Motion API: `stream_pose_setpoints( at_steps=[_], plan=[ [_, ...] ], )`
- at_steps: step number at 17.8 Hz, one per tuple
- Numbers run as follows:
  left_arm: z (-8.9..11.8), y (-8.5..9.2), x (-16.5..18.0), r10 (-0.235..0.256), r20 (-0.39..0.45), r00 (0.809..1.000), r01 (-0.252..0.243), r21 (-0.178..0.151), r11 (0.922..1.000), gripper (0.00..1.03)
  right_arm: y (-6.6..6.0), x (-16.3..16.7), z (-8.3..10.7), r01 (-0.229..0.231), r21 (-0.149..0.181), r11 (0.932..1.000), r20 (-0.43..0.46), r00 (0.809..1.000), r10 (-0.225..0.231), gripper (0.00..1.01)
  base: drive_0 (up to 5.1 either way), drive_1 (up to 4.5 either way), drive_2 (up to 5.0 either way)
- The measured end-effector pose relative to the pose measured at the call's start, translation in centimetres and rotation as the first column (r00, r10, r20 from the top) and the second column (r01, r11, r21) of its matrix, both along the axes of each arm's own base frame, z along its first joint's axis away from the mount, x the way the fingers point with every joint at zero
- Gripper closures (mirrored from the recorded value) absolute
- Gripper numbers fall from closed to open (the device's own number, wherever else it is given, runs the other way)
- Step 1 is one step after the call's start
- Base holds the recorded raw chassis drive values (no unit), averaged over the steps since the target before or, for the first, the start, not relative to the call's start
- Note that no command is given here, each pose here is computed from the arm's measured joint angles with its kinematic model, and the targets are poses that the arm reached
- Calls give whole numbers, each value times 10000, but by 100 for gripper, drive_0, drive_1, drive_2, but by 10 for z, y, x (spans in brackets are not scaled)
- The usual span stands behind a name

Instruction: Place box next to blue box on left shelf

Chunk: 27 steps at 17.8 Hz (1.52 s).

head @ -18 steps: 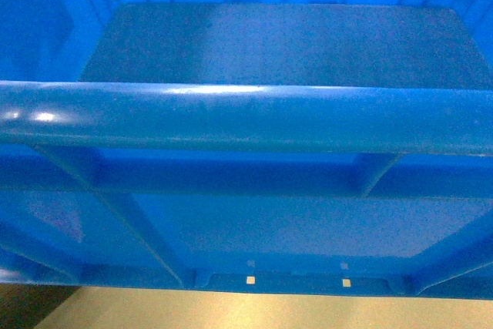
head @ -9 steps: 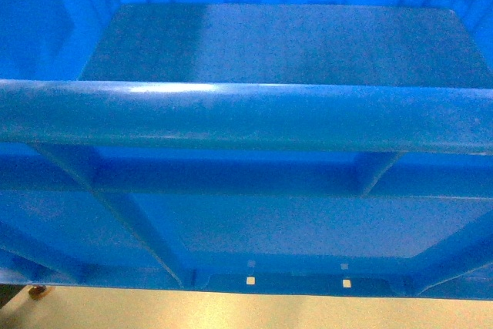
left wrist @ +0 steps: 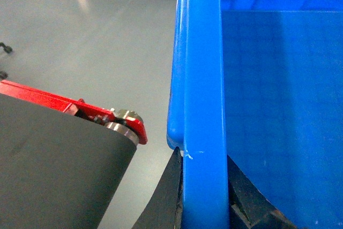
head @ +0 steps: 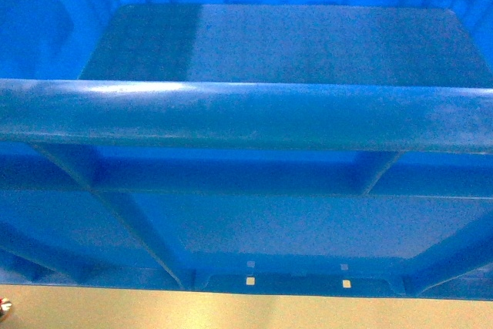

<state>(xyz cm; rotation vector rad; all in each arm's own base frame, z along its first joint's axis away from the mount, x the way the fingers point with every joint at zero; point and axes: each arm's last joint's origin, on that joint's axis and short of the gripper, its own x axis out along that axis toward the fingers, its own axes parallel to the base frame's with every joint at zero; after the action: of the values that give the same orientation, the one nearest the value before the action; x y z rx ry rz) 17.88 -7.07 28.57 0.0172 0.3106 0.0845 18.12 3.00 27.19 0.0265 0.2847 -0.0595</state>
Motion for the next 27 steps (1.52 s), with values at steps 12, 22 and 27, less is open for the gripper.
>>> stream_pose_setpoints(
  at_steps=[12,22,27],
  plan=[
    [0,0,0,-10,7,10000,10,-8,10000,93,0,0,0,26,-12,10000,-25,10000,-26,91,-138,-138,-138],
    [0,-1,0,-30,-1,10000,30,2,10000,93,0,0,0,29,-9,10000,2,10000,-29,91,-1,37,-40],
    [0,-1,-1,-27,-1,10000,27,3,10000,93,0,-1,0,29,-16,10000,-36,10000,-29,91,-12,396,-420]
  ],
)
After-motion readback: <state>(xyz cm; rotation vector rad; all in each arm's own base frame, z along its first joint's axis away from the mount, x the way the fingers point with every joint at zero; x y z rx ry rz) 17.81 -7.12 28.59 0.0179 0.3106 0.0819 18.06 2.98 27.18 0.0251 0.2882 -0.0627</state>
